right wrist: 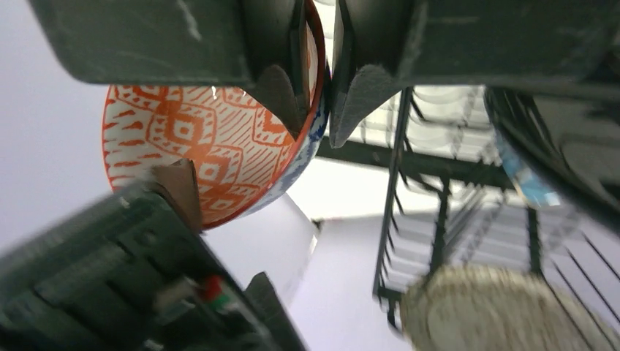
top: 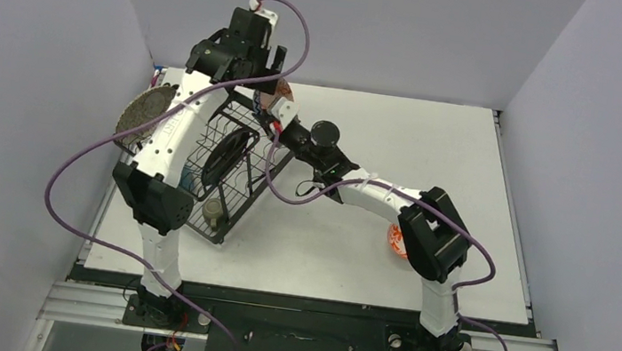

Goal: Load the mixed dishes into the dish rack

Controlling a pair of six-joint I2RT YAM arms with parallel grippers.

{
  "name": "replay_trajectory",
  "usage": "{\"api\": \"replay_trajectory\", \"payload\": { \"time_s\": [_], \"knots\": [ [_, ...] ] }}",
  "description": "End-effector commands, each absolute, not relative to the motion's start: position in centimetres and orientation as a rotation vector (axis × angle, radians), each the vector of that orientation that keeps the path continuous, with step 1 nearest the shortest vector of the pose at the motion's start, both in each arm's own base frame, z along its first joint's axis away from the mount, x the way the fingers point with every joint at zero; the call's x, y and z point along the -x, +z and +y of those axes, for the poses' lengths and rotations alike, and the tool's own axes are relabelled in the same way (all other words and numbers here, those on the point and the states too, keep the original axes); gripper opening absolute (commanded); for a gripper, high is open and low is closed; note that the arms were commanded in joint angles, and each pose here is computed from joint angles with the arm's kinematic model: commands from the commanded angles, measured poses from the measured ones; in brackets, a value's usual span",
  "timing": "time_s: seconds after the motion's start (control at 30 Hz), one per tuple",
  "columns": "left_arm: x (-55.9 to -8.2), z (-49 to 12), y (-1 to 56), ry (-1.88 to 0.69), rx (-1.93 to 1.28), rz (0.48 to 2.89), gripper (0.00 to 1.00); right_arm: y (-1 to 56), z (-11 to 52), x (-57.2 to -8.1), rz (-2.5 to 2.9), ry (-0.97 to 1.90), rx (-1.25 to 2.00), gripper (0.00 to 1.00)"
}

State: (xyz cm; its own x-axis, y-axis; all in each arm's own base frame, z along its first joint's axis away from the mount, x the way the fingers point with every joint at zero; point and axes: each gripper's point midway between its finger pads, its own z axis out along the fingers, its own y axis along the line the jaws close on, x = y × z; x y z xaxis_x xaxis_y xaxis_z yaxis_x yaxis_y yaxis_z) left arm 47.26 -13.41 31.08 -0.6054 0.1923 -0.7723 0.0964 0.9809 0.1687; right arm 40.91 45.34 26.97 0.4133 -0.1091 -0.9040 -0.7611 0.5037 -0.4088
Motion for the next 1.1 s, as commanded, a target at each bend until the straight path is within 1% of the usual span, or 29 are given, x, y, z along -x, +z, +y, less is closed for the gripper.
{"api": "replay_trajectory", "payload": {
  "time_s": [0.0,0.03,0.07,0.13,0.2,0.3,0.4,0.57,0.63,0.67,0.7,0.73,0.9,1.07],
  "knots": [
    [-44.9,-10.5,41.5,0.045,0.001,1.961,0.86,34.8,43.5,-41.1,0.967,0.852,0.567,0.00],
    [-45.0,-10.4,41.5,0.049,0.014,1.949,0.91,34.9,43.5,-41.2,0.995,0.946,0.488,0.00],
    [-44.0,-9.9,43.0,0.037,0.029,1.910,0.94,36.3,42.6,-41.7,0.965,0.974,0.411,0.00],
    [-42.9,-9.3,44.2,0.027,0.052,1.861,1.00,37.2,41.9,-42.5,0.958,1.099,0.267,0.00],
    [-42.1,-8.9,45.3,0.014,0.072,1.808,0.97,38.0,41.3,-43.1,0.929,1.220,0.141,0.00],
    [-40.6,-8.0,46.5,0.018,0.098,1.768,0.97,37.3,41.2,-44.5,0.923,1.392,-0.026,0.00],
    [-39.8,-7.2,47.3,0.040,0.115,1.738,0.96,37.4,41.4,-44.7,0.890,1.497,-0.113,0.00],
    [-40.3,-7.5,46.9,0.060,0.061,1.736,0.96,35.5,41.5,-44.7,0.927,1.479,-0.114,0.00],
    [-40.4,-7.6,46.9,0.056,0.081,1.738,0.96,35.1,41.3,-45.4,0.937,1.470,-0.126,0.00],
    [-40.5,-7.8,46.9,0.053,0.088,1.730,0.96,34.0,41.4,-46.0,0.953,1.495,-0.156,0.00],
    [-40.2,-7.7,47.2,0.047,0.093,1.716,0.96,34.7,41.2,-46.2,0.921,1.520,-0.171,0.00],
    [-40.3,-7.9,47.0,0.039,0.094,1.710,0.96,34.2,41.3,-46.5,0.922,1.554,-0.199,0.00],
    [-39.0,-8.3,47.8,-0.025,0.092,1.683,0.96,34.3,43.3,-46.4,0.946,1.613,-0.315,0.00],
    [-37.1,-10.0,49.5,-0.117,0.048,1.650,0.96,32.3,45.1,-47.4,0.987,1.642,-0.466,0.00]
  ]
}}
